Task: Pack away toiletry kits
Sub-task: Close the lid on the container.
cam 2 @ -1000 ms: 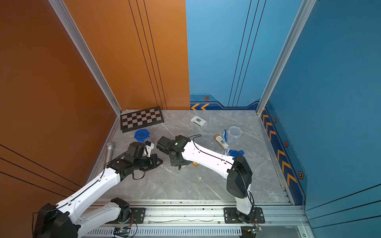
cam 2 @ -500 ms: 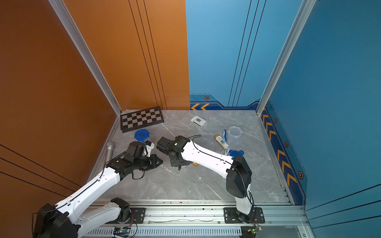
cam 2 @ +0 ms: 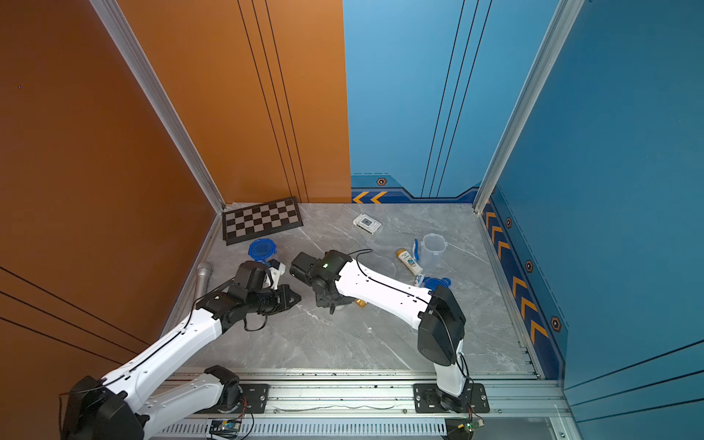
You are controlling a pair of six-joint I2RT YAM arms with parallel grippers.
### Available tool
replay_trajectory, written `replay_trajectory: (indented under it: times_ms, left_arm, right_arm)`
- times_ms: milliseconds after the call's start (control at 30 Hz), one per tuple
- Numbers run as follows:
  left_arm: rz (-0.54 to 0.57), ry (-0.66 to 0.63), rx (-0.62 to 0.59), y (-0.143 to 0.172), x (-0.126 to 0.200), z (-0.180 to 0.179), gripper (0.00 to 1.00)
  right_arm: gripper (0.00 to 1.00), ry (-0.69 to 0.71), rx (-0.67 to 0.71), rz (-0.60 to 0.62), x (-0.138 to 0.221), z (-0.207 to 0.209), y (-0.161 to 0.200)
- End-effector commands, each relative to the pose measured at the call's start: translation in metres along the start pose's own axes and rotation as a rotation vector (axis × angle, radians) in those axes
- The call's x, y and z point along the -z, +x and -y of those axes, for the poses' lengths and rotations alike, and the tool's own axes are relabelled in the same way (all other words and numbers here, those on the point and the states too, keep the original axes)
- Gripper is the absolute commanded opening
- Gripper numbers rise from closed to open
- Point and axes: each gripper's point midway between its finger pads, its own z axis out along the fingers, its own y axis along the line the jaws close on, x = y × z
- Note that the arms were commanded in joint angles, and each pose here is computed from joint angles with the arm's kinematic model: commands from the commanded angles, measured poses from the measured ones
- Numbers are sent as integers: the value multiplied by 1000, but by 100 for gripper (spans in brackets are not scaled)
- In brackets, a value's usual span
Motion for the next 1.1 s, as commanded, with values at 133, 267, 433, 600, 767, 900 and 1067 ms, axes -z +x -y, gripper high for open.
replay_trajectory:
  times_ms: [133,267,433,600,767,900,1067]
  left_arm:
    - [6,-3,-38,-2,4,4,13]
    - [17,-8,-33,-1,6,2,13]
    - [19,-12,-28,2,8,-1,13]
    - [20,-19,-34,4,10,-3,13]
    - [26,-14,-38,2,12,0,13]
    - [31,-27,-51,-2,14,1,17]
    - [39,-61,-63,-5,20,1,28]
  right_arm:
    - [41,-12,-31,44,8,0,-12]
    - [41,-21,-36,41,6,-2,-13]
    - [41,-25,-35,40,5,-3,-14]
    - [41,-29,-36,35,3,-4,-14]
    - [43,-34,-42,39,6,-3,-14]
    - [52,-36,-41,43,9,-3,-11]
    - [55,-39,-47,52,14,-1,-8]
